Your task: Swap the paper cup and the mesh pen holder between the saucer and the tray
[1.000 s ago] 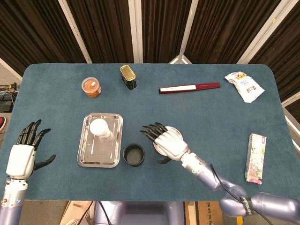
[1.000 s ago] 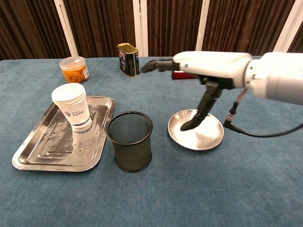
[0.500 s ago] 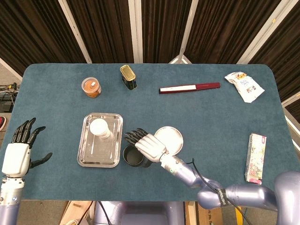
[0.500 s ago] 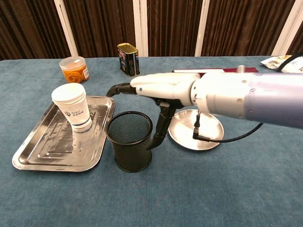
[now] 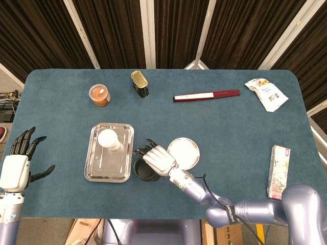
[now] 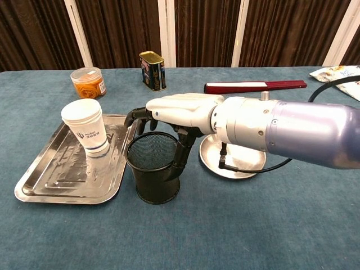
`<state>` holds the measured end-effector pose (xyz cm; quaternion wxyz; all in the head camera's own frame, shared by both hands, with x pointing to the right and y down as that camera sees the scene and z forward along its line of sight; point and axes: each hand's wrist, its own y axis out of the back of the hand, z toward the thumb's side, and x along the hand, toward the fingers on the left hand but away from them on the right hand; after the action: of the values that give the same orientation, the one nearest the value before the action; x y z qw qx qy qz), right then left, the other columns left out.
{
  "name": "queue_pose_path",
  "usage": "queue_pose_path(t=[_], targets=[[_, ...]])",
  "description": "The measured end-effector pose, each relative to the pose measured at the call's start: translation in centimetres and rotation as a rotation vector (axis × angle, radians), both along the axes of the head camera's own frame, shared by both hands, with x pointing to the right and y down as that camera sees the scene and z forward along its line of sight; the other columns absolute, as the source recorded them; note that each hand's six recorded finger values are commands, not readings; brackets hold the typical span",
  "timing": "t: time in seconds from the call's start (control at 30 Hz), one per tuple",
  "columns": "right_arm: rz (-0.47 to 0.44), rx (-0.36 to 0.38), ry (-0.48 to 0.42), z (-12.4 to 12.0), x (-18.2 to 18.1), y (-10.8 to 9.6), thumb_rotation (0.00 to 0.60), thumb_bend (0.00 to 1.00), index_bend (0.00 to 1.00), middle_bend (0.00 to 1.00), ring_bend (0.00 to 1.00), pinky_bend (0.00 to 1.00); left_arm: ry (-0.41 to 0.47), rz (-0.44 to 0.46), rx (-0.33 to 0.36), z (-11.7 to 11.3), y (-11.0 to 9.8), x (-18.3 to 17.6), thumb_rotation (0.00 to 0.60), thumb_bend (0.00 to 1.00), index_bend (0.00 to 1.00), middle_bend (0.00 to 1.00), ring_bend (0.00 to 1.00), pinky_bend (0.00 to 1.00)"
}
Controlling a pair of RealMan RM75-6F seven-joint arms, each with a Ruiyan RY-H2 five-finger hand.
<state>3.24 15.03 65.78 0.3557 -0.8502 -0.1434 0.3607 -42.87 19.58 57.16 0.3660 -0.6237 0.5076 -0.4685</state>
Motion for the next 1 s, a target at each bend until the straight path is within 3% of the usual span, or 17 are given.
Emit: queue_pose_path(t=[0.33, 0.7, 1.0], targets=[[0.020, 0.018, 0.006, 0.0, 0.1, 0.1, 0.600, 0.00, 0.36, 0.37, 0.28, 0.00, 0.020, -0.015, 0.006, -0.1, 0.0, -0.1, 0.600, 0.12, 0.21, 0.00, 0.00, 0.08], [0.069, 0.066, 0.010, -1.9, 2.2, -1.8, 0.600, 0.00, 0.37, 0.37, 0.28, 0.00, 0.023, -0.032, 0.014, -0.3, -0.1, -0.4, 0.600, 0.12, 0.22, 0.00, 0.00, 0.08], [0.141, 0.098, 0.073, -3.8, 7.1, -4.9, 0.600, 0.00, 0.37, 0.37, 0.28, 0.00, 0.015, -0.031, 0.017, -0.4, 0.0, -0.3, 0.600, 0.12, 0.22, 0.00, 0.00, 0.08]])
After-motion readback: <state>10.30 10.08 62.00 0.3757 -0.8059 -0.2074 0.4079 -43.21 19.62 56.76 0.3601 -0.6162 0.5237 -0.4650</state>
